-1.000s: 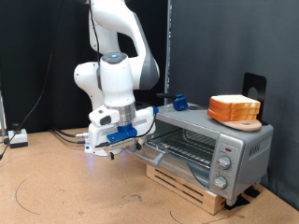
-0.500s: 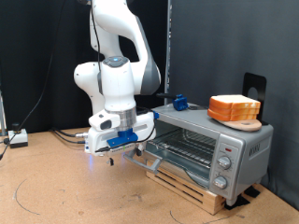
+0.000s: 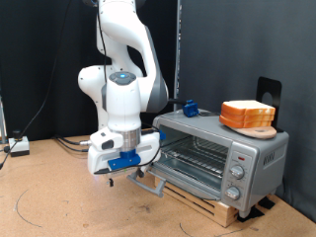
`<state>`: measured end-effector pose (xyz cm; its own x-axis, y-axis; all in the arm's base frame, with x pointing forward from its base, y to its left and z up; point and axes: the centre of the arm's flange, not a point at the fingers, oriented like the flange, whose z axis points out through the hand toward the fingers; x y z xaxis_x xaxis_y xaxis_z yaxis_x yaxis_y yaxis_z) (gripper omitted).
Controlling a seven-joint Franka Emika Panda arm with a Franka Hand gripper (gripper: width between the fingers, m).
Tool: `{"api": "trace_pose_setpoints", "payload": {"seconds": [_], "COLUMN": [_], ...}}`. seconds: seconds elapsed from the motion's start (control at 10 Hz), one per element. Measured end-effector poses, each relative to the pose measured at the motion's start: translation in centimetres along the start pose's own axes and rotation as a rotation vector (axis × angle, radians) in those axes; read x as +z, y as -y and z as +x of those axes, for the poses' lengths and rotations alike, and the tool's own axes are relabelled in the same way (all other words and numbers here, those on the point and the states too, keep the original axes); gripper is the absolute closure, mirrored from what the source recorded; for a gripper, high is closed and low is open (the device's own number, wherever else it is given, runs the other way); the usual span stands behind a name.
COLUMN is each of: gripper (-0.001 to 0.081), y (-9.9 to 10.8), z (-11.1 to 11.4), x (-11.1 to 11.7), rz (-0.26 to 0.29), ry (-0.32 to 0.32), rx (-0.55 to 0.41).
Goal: Make a piece of toast with the oven
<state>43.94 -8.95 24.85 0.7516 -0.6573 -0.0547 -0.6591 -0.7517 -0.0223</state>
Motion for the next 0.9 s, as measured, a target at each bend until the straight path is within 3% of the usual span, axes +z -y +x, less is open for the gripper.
{"api": "trace_pose_setpoints", "payload": {"seconds": [0.4, 0.7, 0.9], "gripper": [-0.0003, -0.0003, -0.0003], "y": [-0.4, -1.3, -1.7], "z": [0.9, 1.3, 1.4], "x": [1.9, 5.1, 7.1], "rz": [-0.001, -0.071, -0.09], "ry": [0.0, -0.001, -0.001], "rx": [0.024, 0.066, 0.085]}}
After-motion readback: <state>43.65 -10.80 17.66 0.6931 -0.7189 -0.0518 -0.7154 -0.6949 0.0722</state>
